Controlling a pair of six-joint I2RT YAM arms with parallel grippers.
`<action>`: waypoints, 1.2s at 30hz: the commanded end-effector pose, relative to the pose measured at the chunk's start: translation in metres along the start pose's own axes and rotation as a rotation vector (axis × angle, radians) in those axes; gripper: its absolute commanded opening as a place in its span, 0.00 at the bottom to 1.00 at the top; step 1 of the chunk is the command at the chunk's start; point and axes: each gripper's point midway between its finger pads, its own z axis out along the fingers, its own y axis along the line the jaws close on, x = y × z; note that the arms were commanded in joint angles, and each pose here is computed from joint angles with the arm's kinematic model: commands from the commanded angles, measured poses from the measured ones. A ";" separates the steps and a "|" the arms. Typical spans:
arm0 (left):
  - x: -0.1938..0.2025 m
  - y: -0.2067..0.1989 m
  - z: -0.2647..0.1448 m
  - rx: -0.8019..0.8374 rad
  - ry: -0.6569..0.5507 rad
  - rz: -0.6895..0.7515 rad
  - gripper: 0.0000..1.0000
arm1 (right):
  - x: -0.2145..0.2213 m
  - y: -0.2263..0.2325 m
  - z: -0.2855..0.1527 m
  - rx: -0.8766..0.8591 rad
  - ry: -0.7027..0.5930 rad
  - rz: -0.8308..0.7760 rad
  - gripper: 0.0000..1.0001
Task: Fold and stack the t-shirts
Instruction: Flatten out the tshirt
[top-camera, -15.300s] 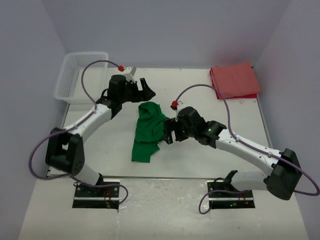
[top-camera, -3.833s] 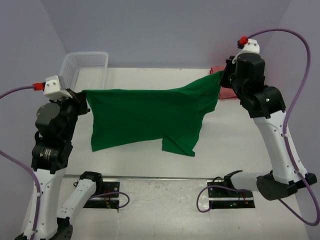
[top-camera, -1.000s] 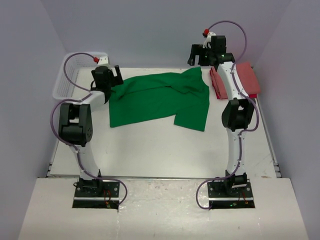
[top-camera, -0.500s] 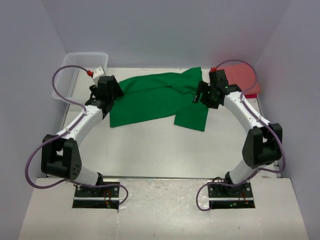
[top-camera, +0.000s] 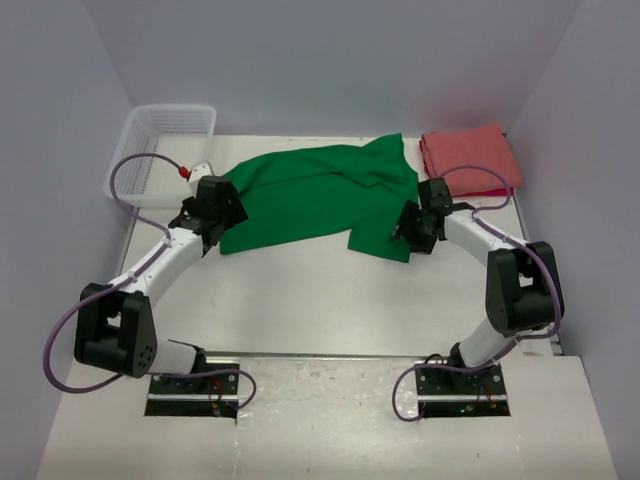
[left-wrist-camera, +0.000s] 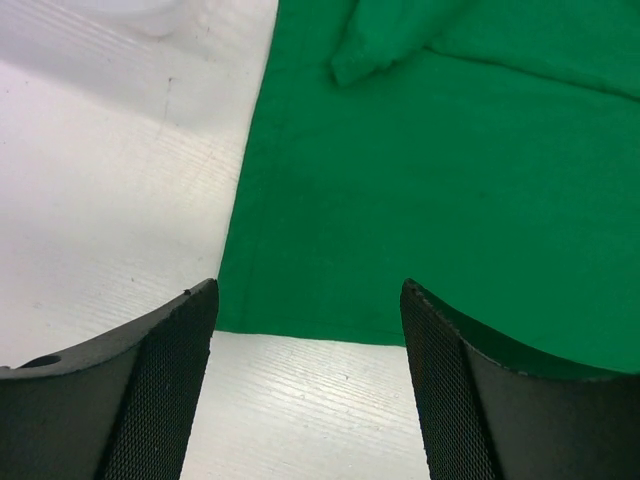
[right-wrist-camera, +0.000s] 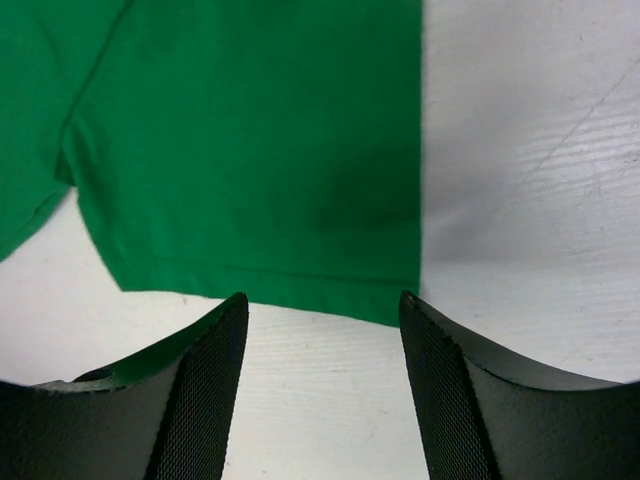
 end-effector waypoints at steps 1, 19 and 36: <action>-0.019 -0.004 -0.016 0.035 -0.066 -0.001 0.74 | -0.002 -0.006 0.013 0.006 -0.007 0.065 0.63; -0.031 -0.010 -0.039 0.103 -0.101 -0.034 0.75 | 0.020 -0.019 0.009 0.082 0.086 0.218 0.59; -0.034 -0.012 -0.062 0.167 -0.116 -0.059 0.75 | 0.017 -0.020 0.012 0.155 0.130 0.267 0.54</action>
